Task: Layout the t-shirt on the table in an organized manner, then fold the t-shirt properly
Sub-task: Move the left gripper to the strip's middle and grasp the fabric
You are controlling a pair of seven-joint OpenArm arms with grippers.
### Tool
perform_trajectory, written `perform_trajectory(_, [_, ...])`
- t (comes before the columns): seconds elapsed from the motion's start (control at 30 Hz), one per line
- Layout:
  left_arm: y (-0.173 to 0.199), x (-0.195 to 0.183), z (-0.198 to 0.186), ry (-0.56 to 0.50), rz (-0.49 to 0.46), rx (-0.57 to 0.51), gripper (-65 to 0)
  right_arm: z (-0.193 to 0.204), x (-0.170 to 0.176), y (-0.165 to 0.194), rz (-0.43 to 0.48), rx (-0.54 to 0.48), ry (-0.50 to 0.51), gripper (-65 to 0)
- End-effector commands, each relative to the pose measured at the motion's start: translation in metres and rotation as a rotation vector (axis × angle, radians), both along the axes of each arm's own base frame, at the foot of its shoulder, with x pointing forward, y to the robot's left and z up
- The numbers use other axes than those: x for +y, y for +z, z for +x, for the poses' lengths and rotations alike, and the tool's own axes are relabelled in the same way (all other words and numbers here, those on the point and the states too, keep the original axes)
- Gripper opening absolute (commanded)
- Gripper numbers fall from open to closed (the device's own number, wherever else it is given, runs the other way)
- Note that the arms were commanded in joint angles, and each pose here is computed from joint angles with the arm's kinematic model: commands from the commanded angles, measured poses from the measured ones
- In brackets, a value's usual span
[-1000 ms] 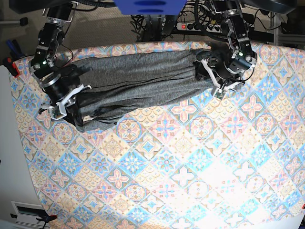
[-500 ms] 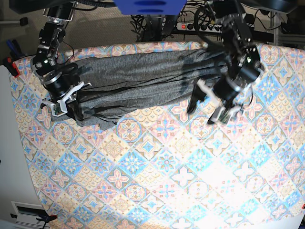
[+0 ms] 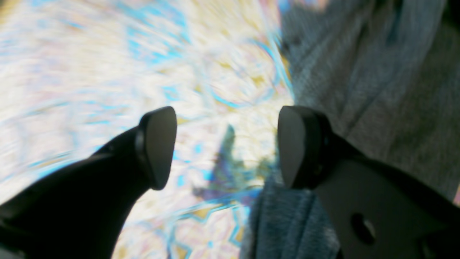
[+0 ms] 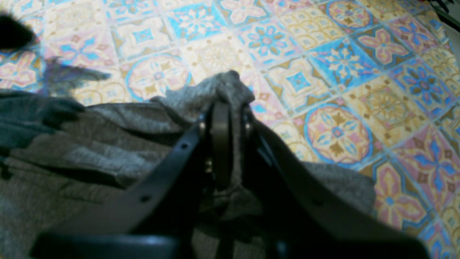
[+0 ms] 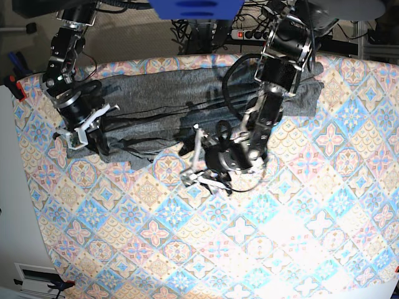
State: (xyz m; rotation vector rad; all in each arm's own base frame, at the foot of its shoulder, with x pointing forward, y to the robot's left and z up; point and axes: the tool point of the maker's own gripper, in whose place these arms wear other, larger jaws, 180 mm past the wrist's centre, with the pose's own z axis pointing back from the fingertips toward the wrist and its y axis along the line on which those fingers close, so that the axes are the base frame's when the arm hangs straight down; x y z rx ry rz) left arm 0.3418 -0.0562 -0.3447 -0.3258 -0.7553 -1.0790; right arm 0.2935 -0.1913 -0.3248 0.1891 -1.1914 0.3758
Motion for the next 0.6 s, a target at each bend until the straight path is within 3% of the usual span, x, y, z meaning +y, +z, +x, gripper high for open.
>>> perform_trajectory(0.0, [0.012, -0.010, 0.011, -0.023, -0.013, -0.031, -22.6, 0.006, -0.002, 0.016, 0.005, -0.057, 0.004, -65.0])
perform_trajectory(0.33, [-0.013, -0.086, -0.002, -0.099, -0.149, 0.053, -22.6, 0.006, -0.001, 0.016, 0.005, -0.057, 0.005, -65.0])
perform_trajectory(0.57, [-0.024, -0.113, -0.014, -0.111, -0.220, 0.116, -22.6, 0.005, -0.001, 0.016, 0.004, -0.057, 0.005, -65.0])
